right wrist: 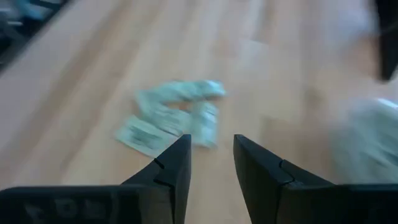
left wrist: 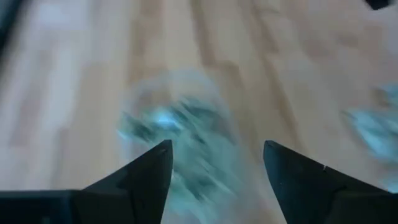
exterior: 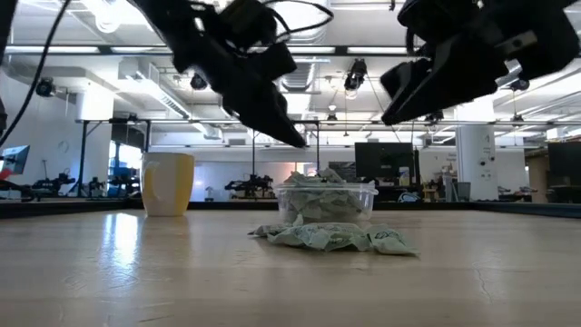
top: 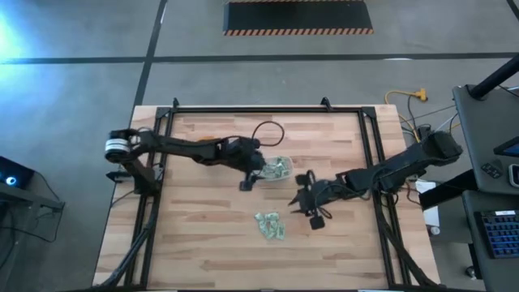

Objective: Pick and place Stevia / Truvia into bins
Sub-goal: Put the stevia packet into the transparent bin

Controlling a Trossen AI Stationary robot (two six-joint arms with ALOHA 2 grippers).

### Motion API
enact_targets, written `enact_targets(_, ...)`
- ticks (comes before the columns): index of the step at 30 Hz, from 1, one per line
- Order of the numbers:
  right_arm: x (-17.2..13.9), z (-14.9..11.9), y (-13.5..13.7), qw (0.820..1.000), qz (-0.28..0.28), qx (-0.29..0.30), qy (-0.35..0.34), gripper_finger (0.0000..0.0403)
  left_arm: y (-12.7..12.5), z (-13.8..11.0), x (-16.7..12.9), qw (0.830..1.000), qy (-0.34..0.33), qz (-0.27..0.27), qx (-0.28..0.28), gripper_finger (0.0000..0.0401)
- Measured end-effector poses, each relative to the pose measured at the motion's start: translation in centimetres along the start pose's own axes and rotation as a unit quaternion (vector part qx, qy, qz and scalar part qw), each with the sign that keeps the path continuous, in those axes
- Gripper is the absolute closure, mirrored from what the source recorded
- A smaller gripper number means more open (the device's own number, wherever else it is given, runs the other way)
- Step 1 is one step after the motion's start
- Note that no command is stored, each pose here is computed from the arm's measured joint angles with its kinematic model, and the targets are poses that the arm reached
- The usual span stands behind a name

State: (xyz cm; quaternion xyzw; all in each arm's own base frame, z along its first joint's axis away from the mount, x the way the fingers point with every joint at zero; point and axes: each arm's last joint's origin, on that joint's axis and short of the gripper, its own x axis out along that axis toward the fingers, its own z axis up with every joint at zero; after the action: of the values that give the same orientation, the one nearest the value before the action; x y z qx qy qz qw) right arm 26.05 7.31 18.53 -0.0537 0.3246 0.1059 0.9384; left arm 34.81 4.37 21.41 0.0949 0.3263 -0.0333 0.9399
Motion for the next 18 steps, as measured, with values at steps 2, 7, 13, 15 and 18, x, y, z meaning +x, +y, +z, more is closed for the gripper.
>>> enact_targets(2,1.2,-0.6,0.3,0.999,0.035,-0.012,-0.006,0.0291,-1.1,0.0,-1.1,1.0,0.011,-0.022,-0.005,0.0164)
enact_targets(7,4.5,-2.3,0.8,0.994,0.104,-0.002,0.017,0.0297,-4.4,0.0,-3.6,0.998,-0.006,-0.056,0.011,0.0164)
enact_targets(13,7.8,-3.2,1.0,0.993,0.109,-0.002,0.039,0.0307,-8.3,-0.8,-6.1,0.994,-0.046,-0.086,0.042,0.0164)
enact_targets(15,8.3,-3.2,1.0,0.993,0.11,-0.002,0.047,0.0309,-9.1,-0.9,-6.6,0.993,-0.075,-0.08,0.051,0.0164)
enact_targets(18,8.4,-2.7,1.1,0.993,0.11,-0.001,0.041,0.0308,-10.0,-1.6,-7.2,0.991,-0.092,-0.072,0.059,0.0163)
